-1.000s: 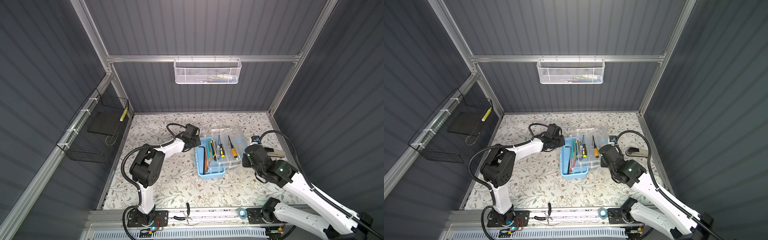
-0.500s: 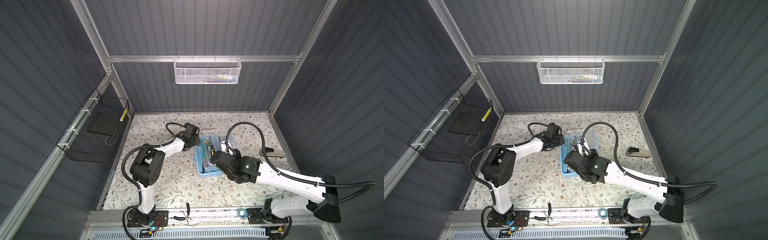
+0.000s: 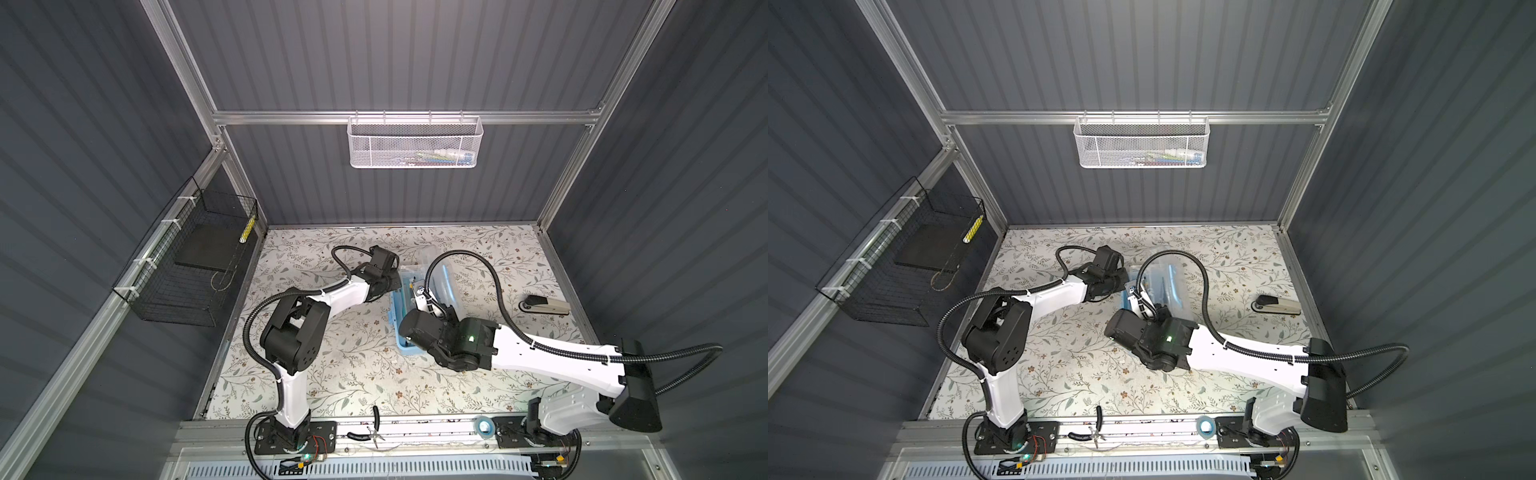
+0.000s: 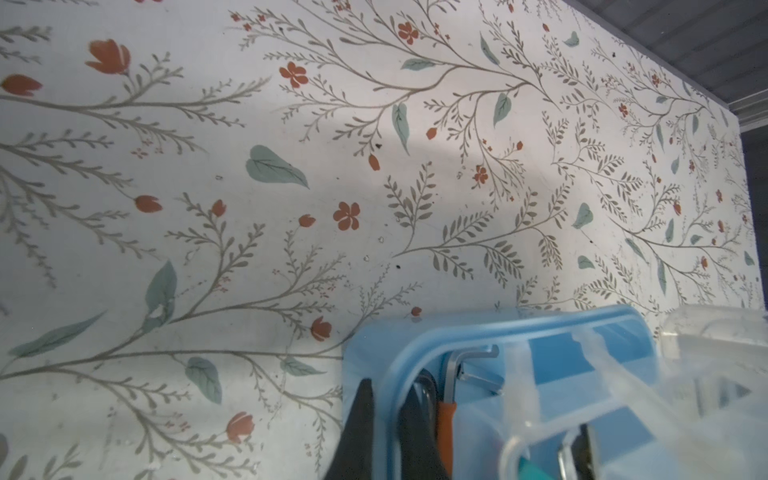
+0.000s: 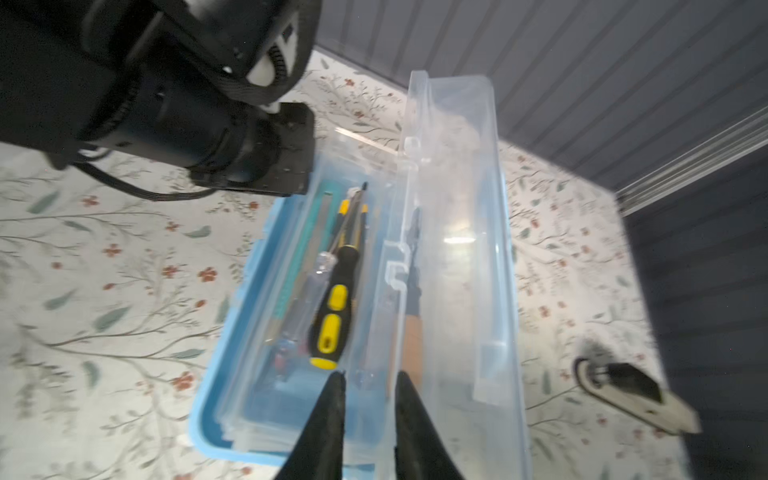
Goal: Pack the tool kit
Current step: 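Swing the clear lid over the box with the right gripper, then hold the lid down with the right gripper while the left gripper moves to the latch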
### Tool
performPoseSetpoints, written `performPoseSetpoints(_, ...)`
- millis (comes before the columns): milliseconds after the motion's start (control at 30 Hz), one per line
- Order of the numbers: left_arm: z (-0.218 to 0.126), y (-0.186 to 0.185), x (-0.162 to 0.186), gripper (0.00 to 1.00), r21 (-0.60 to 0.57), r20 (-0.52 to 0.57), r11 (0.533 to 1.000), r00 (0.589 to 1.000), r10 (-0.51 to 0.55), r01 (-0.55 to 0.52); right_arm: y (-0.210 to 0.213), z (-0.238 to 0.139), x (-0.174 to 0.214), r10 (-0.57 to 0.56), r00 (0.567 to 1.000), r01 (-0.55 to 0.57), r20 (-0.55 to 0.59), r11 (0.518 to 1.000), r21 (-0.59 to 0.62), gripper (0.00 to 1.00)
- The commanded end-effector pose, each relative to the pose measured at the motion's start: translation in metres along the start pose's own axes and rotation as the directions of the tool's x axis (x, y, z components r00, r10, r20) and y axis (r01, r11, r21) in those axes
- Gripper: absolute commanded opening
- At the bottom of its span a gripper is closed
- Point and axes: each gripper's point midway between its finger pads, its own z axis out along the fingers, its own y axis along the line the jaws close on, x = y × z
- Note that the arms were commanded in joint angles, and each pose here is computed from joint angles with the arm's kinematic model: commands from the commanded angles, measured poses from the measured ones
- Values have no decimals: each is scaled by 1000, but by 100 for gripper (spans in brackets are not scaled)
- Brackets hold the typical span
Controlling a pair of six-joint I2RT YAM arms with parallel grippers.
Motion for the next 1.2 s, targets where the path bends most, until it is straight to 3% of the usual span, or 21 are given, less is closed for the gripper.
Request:
performPoseSetpoints(0,-7,-23,-7,0,75,34,997,999,-5,2,24,-7,-9,62,998,-61,3,989,-134,34)
performPoseSetpoints(233,-12,-14,-12,0,23,61,1000,998,-3,2,22,-15,-13,141,988,-121,70,964,-237,40)
performPoseSetpoints(367,-14,-13,-17,0,12,80,1000,997,15,-16,1,-8,-10,221,974,-203,46,947,-250,41)
performPoseSetpoints(500,-18,-16,-24,27,-3,92,998,994,55,-55,-19,2,-4,315,949,-297,18,911,-286,41)
performPoseSetpoints(633,-27,-17,-33,46,-23,118,996,989,91,-89,-26,12,3,347,938,-330,6,896,-296,41)
performPoseSetpoints(1167,-71,-2,-51,57,-129,190,975,961,201,-179,-21,37,13,379,922,-383,-79,865,-323,41)
